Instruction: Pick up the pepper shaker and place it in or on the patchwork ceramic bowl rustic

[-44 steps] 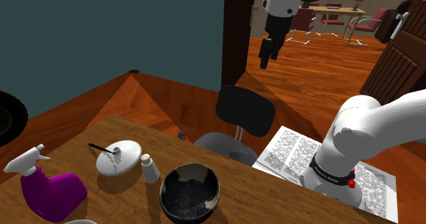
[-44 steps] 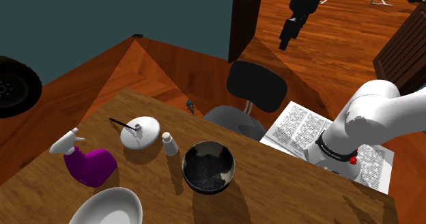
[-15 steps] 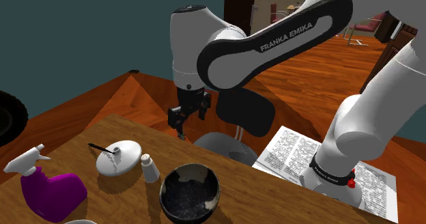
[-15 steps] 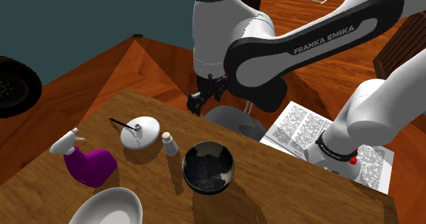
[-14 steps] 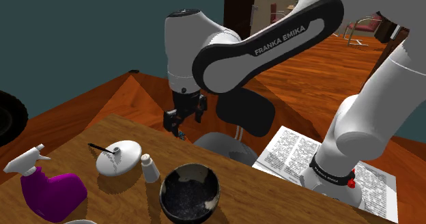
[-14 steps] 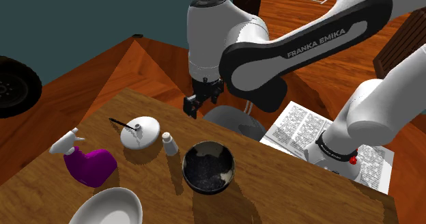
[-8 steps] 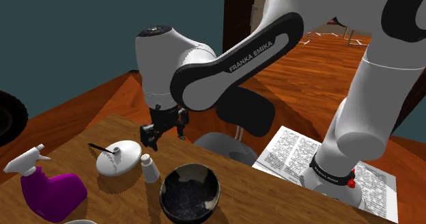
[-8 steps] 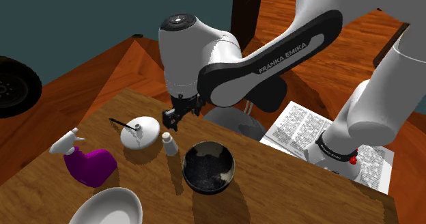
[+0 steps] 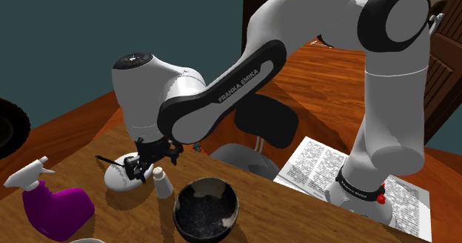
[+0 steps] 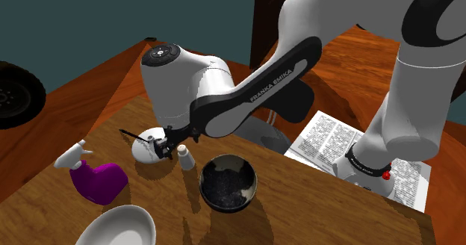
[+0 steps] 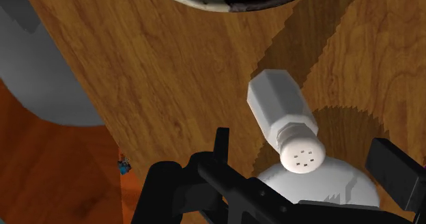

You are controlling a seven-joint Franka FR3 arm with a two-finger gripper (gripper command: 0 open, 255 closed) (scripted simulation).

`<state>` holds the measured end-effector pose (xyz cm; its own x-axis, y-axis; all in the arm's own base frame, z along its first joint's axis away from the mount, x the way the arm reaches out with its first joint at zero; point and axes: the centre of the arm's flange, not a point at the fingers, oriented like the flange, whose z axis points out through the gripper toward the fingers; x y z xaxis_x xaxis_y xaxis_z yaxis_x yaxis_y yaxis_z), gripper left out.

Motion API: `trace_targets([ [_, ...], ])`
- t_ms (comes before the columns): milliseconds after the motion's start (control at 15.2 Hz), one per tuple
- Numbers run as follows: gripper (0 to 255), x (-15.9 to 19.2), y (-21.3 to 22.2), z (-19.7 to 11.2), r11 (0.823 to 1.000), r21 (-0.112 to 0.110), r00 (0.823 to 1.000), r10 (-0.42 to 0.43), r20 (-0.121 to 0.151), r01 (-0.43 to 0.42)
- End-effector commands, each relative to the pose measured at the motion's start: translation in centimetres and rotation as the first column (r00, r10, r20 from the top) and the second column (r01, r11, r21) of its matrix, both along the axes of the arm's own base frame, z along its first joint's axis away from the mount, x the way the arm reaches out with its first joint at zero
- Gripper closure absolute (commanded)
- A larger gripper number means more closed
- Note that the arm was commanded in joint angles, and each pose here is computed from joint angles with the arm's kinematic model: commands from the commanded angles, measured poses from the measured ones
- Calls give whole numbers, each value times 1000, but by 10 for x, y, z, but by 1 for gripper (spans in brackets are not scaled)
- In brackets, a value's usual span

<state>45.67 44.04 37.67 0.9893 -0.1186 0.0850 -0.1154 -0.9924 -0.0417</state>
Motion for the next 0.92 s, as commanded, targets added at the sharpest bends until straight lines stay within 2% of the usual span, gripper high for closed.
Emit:
trace_targets([
  [0,0,1,2,-11,1000,1,1000,-1,1,1],
  [264,0,3,2,-29,1000,1,1000,-1,1,1],
  [726,0,3,2,-29,1000,0,1000,-1,1,1],
  [792,255,3,2,-29,1000,0,1000,-1,1,1],
  [858,255,3,2,-29,1000,0,1000,-1,1,1],
])
